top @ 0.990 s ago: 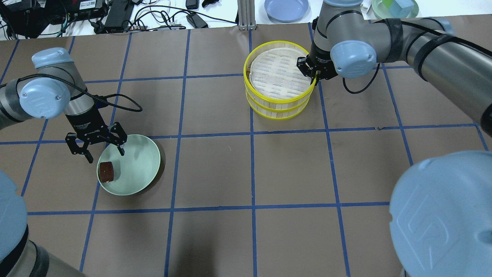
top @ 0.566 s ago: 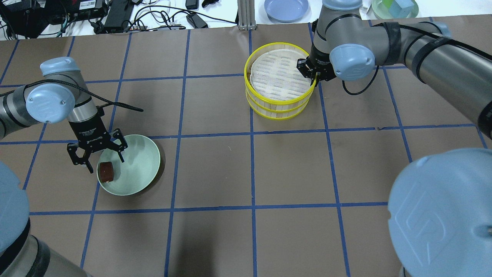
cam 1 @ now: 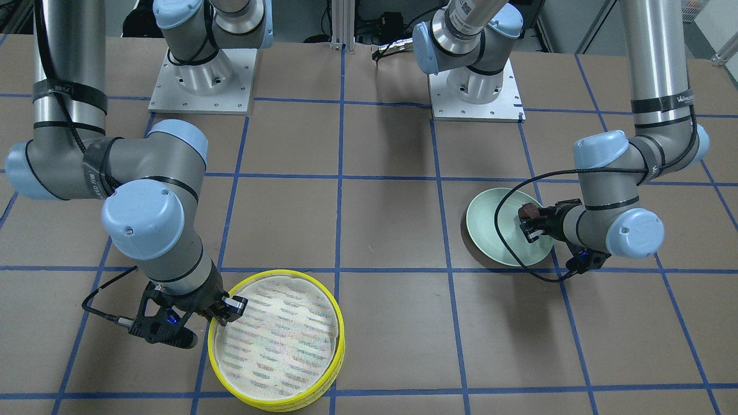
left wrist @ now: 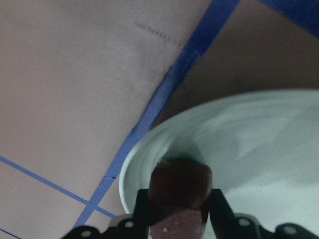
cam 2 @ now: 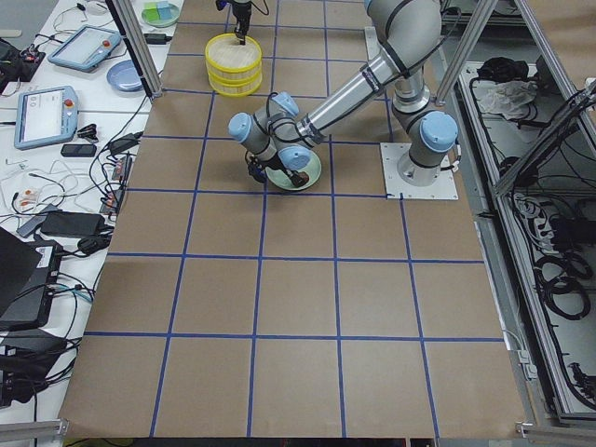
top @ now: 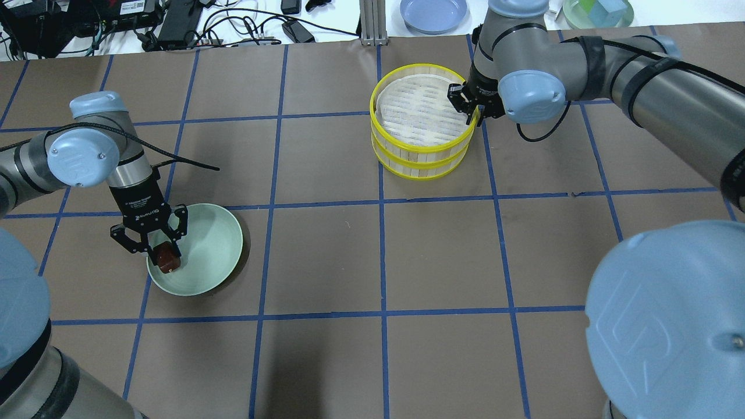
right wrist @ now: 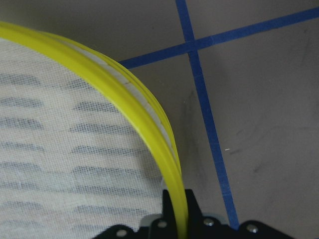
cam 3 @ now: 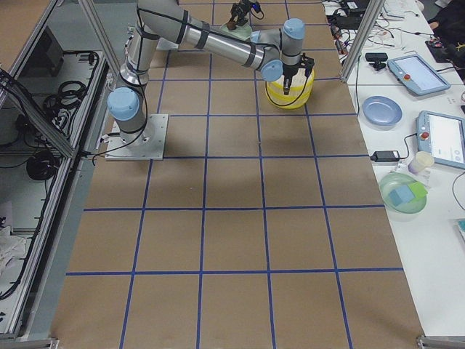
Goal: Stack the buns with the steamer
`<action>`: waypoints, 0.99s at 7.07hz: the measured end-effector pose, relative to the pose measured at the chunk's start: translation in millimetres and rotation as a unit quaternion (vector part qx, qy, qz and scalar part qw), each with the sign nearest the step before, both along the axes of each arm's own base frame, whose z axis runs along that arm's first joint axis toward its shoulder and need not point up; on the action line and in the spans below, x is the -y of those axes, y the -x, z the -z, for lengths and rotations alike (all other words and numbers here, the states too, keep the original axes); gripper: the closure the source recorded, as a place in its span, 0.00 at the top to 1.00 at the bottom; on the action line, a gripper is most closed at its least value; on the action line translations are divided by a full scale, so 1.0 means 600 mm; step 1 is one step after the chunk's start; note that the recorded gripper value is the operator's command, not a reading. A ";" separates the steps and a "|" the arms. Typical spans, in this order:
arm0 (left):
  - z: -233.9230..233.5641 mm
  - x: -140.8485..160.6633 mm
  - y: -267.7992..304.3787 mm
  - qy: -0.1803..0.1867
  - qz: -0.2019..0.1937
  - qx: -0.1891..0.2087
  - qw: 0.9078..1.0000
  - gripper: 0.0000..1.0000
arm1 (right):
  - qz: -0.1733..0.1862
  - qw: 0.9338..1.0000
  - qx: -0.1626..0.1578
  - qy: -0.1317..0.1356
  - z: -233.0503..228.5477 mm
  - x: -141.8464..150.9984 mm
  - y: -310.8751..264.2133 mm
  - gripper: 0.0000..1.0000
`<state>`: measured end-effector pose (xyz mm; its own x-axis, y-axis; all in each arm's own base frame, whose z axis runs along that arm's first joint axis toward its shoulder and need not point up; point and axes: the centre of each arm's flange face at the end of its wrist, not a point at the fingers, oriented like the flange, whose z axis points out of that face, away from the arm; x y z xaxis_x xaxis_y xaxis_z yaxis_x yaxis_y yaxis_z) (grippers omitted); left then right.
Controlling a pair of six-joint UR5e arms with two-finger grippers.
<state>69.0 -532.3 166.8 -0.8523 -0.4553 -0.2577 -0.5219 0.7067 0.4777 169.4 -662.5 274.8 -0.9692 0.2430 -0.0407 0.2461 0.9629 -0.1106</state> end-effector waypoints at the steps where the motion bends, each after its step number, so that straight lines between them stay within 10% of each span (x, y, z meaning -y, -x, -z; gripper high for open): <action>1: -0.004 0.004 -0.001 0.005 -0.001 0.001 1.000 0.00 | 0.000 1.000 0.000 0.000 0.003 0.000 0.000 0.66; 3: -0.046 0.033 0.008 0.045 -0.018 -0.017 0.999 0.00 | 0.000 1.000 0.001 0.003 0.001 0.000 0.000 0.94; 7: -0.236 0.131 0.177 0.172 -0.159 -0.110 0.966 0.00 | -0.022 1.000 -0.004 0.003 -0.168 -0.078 0.008 1.00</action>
